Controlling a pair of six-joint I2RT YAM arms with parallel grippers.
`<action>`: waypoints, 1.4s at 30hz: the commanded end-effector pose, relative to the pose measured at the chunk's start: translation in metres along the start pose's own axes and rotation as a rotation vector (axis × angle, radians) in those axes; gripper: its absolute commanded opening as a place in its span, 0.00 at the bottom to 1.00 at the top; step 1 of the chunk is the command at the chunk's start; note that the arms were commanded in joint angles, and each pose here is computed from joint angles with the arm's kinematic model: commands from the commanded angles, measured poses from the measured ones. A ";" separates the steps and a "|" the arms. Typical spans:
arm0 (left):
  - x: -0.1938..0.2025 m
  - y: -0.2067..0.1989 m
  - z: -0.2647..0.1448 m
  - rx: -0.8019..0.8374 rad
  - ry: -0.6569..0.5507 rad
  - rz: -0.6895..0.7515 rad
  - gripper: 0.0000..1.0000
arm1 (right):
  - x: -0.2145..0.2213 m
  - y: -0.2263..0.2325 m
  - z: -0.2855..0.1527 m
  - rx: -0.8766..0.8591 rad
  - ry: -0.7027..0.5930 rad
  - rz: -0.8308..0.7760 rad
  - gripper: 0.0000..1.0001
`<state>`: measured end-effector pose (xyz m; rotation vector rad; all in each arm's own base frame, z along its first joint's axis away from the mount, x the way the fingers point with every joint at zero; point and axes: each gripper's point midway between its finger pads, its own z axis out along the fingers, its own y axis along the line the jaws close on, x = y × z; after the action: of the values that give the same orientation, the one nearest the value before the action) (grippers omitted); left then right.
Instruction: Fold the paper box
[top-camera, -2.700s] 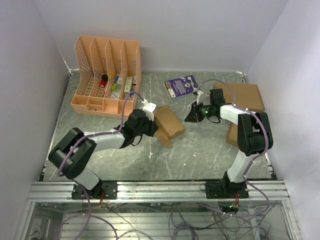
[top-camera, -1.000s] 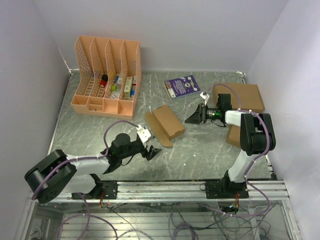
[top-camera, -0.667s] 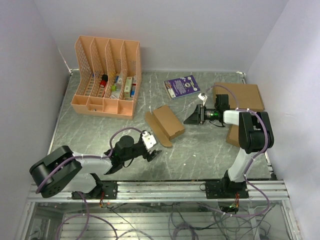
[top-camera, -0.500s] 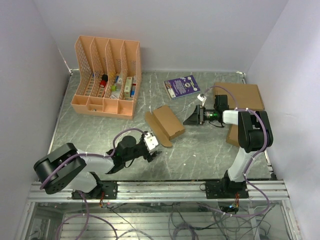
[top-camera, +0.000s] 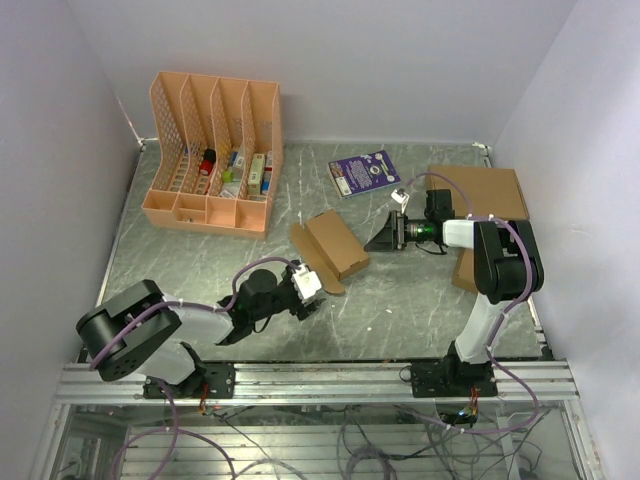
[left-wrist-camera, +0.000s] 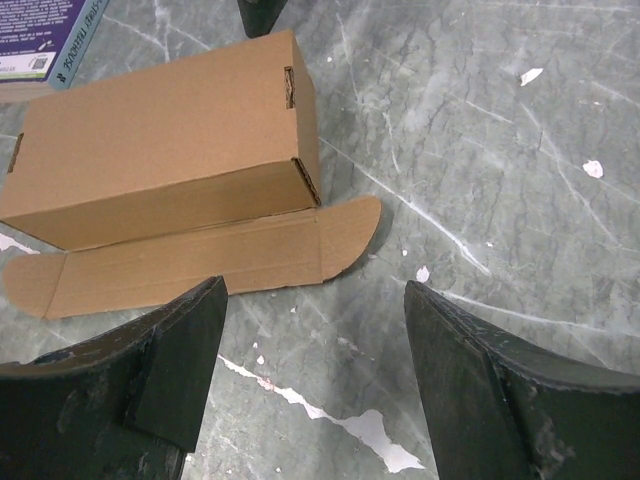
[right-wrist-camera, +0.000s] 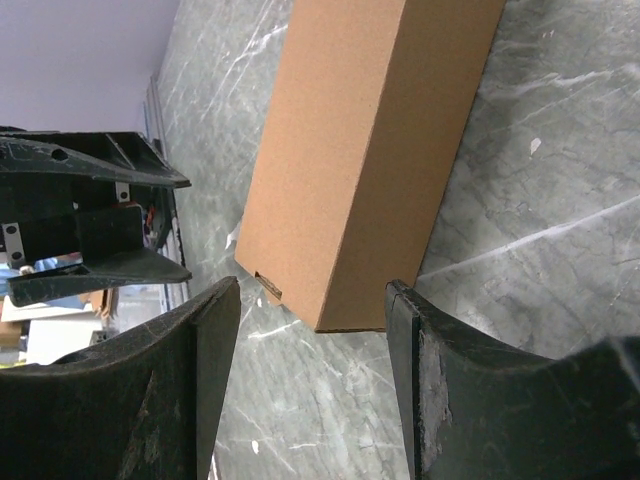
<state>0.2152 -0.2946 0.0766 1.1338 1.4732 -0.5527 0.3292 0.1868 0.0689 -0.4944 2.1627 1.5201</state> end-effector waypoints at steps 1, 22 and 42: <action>-0.023 0.006 0.009 -0.017 -0.070 0.033 0.82 | -0.002 0.002 0.003 -0.016 0.009 -0.014 0.59; -0.015 0.002 0.019 0.005 -0.056 0.035 0.81 | 0.004 0.006 0.014 -0.015 0.040 -0.009 0.57; -0.018 0.006 0.016 -0.016 -0.061 0.016 0.79 | 0.007 -0.001 0.020 0.063 0.062 0.000 0.50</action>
<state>0.2223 -0.3034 0.0686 1.1491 1.4742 -0.5434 0.3214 0.2038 0.0577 -0.5286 2.2389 1.4694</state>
